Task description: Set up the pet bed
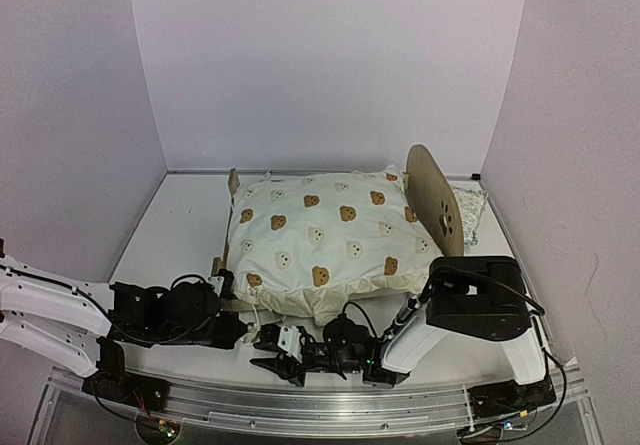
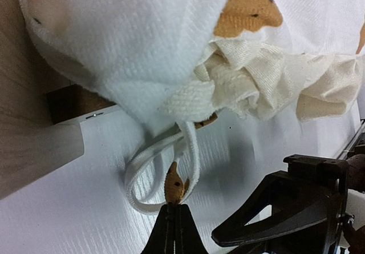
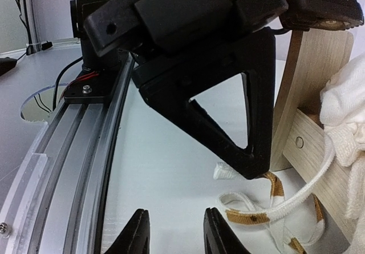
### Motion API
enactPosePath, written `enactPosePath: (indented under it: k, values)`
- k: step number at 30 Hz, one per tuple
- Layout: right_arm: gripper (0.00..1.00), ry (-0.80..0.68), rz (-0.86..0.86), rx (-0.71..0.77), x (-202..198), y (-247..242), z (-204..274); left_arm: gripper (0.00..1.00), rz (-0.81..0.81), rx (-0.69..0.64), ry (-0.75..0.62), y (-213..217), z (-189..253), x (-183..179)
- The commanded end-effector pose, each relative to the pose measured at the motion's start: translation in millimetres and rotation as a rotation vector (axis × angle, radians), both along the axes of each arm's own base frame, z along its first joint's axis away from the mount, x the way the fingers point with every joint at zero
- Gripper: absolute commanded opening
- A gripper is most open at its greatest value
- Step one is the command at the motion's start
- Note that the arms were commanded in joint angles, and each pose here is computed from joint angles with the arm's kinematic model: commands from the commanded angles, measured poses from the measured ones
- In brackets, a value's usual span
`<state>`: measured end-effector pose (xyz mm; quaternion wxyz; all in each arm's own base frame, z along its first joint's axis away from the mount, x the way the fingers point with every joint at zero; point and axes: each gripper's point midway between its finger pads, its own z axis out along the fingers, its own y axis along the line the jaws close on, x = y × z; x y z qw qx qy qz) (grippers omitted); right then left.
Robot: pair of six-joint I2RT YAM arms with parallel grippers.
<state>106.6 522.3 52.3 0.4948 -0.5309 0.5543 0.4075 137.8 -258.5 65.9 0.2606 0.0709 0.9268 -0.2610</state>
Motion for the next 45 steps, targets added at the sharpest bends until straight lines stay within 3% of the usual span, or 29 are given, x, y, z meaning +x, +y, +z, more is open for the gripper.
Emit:
enactPosePath:
  k: [1, 3, 6, 10, 15, 18, 23, 32, 38, 45]
  values:
    - [0.41, 0.013, -0.099, 0.061, 13.2, -10.1, 26.3, 0.00, 0.046, 0.007, -0.034, 6.1, -0.7, 9.6]
    - [0.43, 0.032, -0.264, 0.043, 37.9, -24.8, 32.1, 0.00, 0.046, 0.010, -0.032, 6.3, -2.1, 9.2]
    - [0.41, 0.083, -0.511, -0.108, 70.6, -50.5, 21.2, 0.00, 0.043, 0.014, -0.030, 6.0, -3.4, 9.0]
    - [0.43, 0.119, -0.525, -0.256, 68.2, -57.7, 6.0, 0.00, 0.043, 0.023, -0.029, 7.1, -5.9, 8.7]
    - [0.50, 0.038, -0.474, -0.403, 64.9, -58.8, -13.5, 0.00, 0.044, 0.018, -0.032, 8.2, -5.2, 8.6]
    - [0.50, 0.068, -0.574, -0.448, 79.9, -67.1, -17.8, 0.00, 0.045, 0.014, -0.035, 8.4, -3.7, 9.0]
    - [0.47, 0.404, -0.701, -0.341, 94.8, -75.3, -20.7, 0.00, 0.041, 0.013, -0.039, 8.1, -2.2, 9.0]
    - [0.50, 0.726, -0.692, -0.176, 108.6, -55.9, -21.4, 0.00, 0.029, 0.003, -0.037, 7.5, -1.8, 7.2]
    - [0.50, 0.786, -0.574, -0.135, 98.0, -37.0, -11.4, 0.00, 0.022, -0.006, -0.035, 5.4, -3.4, 6.3]
    - [0.47, 0.793, -0.586, -0.105, 102.9, -31.5, -12.0, 0.00, 0.012, -0.010, -0.036, 3.1, -3.9, 6.0]
